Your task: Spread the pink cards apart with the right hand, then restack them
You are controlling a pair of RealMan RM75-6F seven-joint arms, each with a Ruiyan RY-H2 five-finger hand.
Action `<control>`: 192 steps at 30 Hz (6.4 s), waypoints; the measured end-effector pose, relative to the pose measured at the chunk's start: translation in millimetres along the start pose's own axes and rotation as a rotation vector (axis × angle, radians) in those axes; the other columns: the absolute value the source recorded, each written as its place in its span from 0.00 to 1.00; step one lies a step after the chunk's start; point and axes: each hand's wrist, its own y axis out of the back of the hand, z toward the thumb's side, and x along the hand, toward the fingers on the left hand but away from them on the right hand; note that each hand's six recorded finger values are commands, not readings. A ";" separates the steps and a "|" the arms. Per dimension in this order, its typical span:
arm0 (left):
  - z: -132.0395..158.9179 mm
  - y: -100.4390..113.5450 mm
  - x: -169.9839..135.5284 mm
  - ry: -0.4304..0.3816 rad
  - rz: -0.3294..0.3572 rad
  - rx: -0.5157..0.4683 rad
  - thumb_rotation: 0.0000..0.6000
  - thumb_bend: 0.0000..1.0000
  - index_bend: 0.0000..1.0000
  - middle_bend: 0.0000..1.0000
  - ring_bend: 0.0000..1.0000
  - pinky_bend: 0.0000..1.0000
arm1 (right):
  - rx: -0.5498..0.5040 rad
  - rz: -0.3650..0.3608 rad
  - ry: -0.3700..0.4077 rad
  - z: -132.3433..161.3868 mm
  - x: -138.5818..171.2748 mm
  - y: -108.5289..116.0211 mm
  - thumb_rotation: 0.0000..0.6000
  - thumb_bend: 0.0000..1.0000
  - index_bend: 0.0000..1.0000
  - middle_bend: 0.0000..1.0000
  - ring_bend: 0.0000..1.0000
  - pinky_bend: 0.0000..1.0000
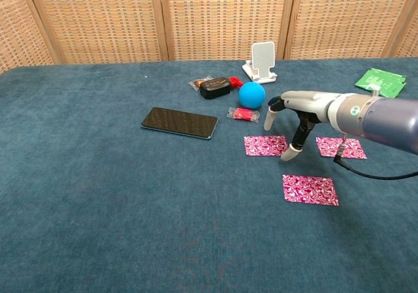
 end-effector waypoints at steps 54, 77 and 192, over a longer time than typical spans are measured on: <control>-0.8 1.6 -2.2 -0.005 0.003 -0.013 1.00 0.00 0.00 0.00 0.00 0.00 | -0.020 0.001 -0.020 17.0 -8.9 -4.9 1.00 0.47 0.55 0.00 0.00 0.00; 7.6 1.4 -7.0 -0.050 -0.001 -0.011 1.00 0.00 0.00 0.00 0.00 0.00 | 0.033 -0.007 0.060 22.8 58.3 -0.6 1.00 0.47 0.54 0.00 0.00 0.00; 8.4 -3.0 -6.9 -0.049 -0.013 0.002 1.00 0.00 0.00 0.00 0.00 0.00 | -0.013 -0.145 -0.280 -70.0 76.6 7.0 1.00 0.20 0.40 0.00 0.00 0.00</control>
